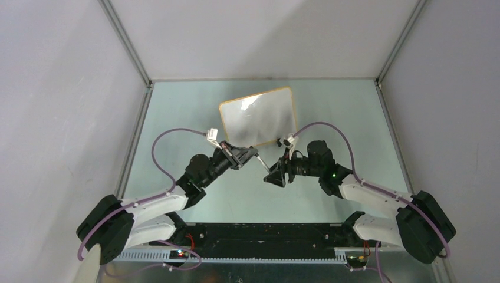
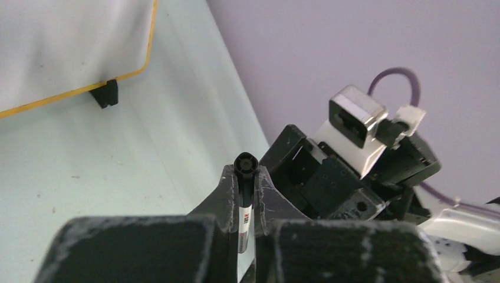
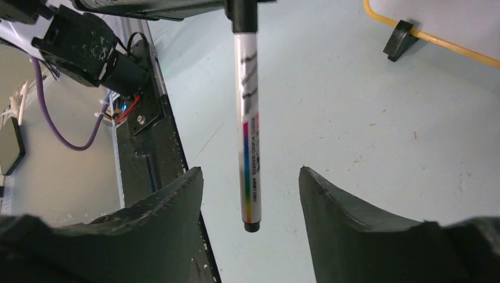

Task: Write a sentence on the whiteboard
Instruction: Move the pen cap to the whiteboard marker.

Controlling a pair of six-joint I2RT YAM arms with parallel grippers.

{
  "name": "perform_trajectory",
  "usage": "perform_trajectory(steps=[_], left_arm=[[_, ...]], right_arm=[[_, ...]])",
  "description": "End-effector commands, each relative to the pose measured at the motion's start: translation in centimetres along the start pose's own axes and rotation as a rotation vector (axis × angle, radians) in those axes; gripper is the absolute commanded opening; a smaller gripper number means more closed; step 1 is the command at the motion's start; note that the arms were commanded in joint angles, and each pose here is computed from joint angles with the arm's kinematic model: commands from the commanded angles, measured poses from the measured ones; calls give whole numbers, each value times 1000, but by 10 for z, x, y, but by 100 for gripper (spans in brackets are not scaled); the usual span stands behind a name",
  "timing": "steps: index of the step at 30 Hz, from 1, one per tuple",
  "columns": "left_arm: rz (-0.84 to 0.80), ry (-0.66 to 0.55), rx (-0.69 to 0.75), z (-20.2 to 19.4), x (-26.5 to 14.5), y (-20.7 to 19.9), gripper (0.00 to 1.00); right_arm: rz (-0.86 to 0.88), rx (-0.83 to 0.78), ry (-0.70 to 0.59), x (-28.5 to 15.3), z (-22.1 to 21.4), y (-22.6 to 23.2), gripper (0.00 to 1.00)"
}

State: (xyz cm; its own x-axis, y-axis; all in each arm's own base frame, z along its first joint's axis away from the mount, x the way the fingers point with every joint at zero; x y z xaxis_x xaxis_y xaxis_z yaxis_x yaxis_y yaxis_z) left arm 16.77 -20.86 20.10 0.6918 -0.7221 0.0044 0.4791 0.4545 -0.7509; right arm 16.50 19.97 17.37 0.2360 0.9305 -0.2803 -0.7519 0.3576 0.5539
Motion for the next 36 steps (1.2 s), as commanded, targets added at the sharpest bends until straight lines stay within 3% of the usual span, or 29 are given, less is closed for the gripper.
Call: perform_trajectory(steps=[1, 12, 17, 36], left_arm=[[-88, -159, -108, 15, -6, -13, 0], [-256, -293, -345, 14, -5, -13, 0], [-260, -282, -352, 10, 4, -15, 0], [-271, -288, -344, 9, 12, -23, 0]], right_arm=[[4, -33, -152, -8, 9, 7, 68], [34, 92, -508, -28, 11, 20, 71], [1, 196, -607, -30, 11, 16, 64], [69, 274, -685, -28, 13, 17, 51]])
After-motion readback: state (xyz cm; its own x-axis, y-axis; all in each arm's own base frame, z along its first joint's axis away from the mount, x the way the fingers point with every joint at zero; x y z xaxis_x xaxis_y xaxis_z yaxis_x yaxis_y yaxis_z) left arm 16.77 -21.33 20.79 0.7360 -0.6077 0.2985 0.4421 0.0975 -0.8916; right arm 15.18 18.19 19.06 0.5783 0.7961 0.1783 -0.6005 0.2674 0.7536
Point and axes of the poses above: each gripper's point midway between its finger pads, its own x axis out along the fingers, its own y axis along the line the jaws close on, z = x × y, the point moved 10 cm from there along -x, back along the fingers, and after that the axes turned 8 degrees about x, right-handed, at the moved point
